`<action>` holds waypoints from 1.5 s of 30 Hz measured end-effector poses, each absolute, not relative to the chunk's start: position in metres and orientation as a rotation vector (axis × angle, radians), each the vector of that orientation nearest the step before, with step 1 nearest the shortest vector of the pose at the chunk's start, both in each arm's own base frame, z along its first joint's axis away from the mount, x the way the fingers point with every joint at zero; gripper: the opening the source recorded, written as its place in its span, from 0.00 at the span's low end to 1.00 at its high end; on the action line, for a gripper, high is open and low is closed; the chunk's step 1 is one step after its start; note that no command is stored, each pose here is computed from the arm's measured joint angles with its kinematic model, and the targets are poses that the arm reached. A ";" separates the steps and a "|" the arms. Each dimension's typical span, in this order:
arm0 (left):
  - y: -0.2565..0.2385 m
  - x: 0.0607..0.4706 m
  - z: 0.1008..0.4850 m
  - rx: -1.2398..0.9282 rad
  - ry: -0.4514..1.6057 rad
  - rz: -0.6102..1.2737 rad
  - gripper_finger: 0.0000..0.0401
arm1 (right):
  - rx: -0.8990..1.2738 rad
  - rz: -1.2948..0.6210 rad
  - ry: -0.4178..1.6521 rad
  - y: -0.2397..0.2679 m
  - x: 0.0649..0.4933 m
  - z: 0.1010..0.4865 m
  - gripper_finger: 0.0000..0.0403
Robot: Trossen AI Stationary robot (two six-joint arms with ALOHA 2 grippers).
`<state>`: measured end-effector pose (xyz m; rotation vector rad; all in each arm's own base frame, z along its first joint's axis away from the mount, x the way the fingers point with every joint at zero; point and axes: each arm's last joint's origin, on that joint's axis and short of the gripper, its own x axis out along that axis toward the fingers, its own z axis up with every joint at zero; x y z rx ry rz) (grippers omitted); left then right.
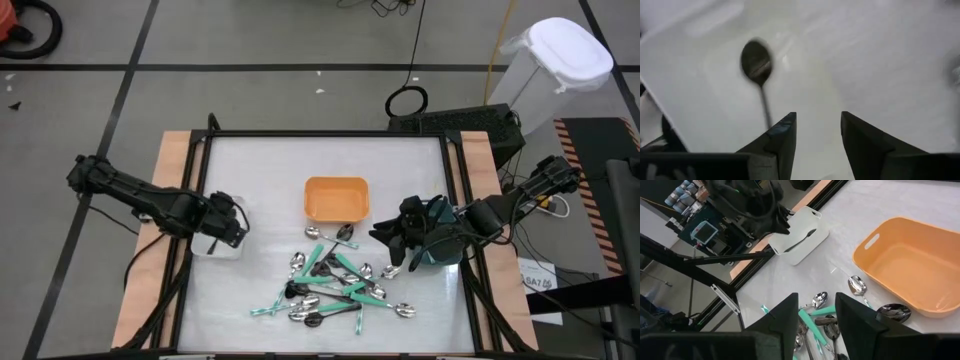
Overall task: Sort silverware by color (type)
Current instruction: Put the white spoon into the blue bin
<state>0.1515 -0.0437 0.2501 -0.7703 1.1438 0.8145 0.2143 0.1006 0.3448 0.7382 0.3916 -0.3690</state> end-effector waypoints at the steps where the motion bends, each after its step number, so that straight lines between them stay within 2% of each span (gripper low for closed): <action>1: -0.044 0.153 0.256 -0.774 1.105 0.817 0.38 | 0.744 -0.370 0.391 0.101 0.214 0.345 0.31; 7: -0.049 0.160 0.279 -0.733 0.920 0.792 0.38 | 0.828 -0.320 0.454 0.103 0.214 0.343 0.31; 17: -0.061 0.168 0.283 -0.726 0.864 0.654 0.38 | 0.823 -0.152 0.735 0.142 0.220 0.316 0.31; 23: -0.082 0.177 0.292 -0.773 0.764 0.462 0.38 | 0.899 -0.177 0.810 0.164 0.235 0.292 0.31; 28: -0.103 0.186 0.295 -0.733 0.713 0.294 0.38 | 1.081 -0.355 0.864 0.170 0.246 0.269 0.31; 37: -0.153 0.201 0.264 -0.638 0.867 0.130 0.39 | 1.159 -0.354 0.868 0.181 0.258 0.256 0.31; 40: -0.169 0.205 0.254 -0.631 0.896 0.080 0.42 | 1.146 -0.344 0.867 0.181 0.258 0.257 0.31; 45: -0.188 0.207 0.234 -0.598 0.949 0.083 0.57 | 1.111 -0.310 0.868 0.181 0.256 0.261 0.31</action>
